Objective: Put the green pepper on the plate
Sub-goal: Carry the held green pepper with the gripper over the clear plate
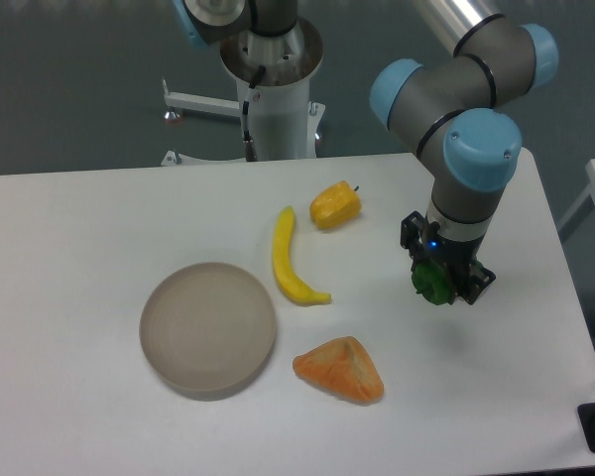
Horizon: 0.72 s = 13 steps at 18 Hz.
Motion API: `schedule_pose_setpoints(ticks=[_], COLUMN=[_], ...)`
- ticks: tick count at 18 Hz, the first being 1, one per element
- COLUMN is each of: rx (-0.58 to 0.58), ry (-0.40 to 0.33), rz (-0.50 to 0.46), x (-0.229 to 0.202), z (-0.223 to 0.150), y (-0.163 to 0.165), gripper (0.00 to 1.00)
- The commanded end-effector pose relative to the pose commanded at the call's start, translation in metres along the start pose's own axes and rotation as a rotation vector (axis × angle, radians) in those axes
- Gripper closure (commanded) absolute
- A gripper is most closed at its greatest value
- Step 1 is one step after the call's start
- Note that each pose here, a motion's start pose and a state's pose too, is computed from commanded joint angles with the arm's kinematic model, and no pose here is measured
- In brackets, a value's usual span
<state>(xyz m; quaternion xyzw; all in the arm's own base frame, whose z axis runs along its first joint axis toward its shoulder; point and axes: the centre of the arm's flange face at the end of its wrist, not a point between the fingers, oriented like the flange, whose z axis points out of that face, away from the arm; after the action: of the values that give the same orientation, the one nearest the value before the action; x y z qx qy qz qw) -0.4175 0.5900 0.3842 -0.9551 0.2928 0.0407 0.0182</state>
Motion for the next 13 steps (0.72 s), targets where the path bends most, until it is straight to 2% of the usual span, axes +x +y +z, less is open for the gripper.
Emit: schedule_pose_setpoints(ticks=[6, 8, 10, 13], rx=[0.006, 0.019, 0.032, 0.044], ry=[0.006, 0.005, 0.022, 0.032], rz=[0.008, 0.03, 0.015, 0.021], x=[0.004, 0.016, 0.032, 0.079], z=[0.001, -0.003, -0.004, -0.01], y=[-0.01, -0.033, -0.06, -0.136], gripper=[0.81, 0.81, 0.82, 0.83])
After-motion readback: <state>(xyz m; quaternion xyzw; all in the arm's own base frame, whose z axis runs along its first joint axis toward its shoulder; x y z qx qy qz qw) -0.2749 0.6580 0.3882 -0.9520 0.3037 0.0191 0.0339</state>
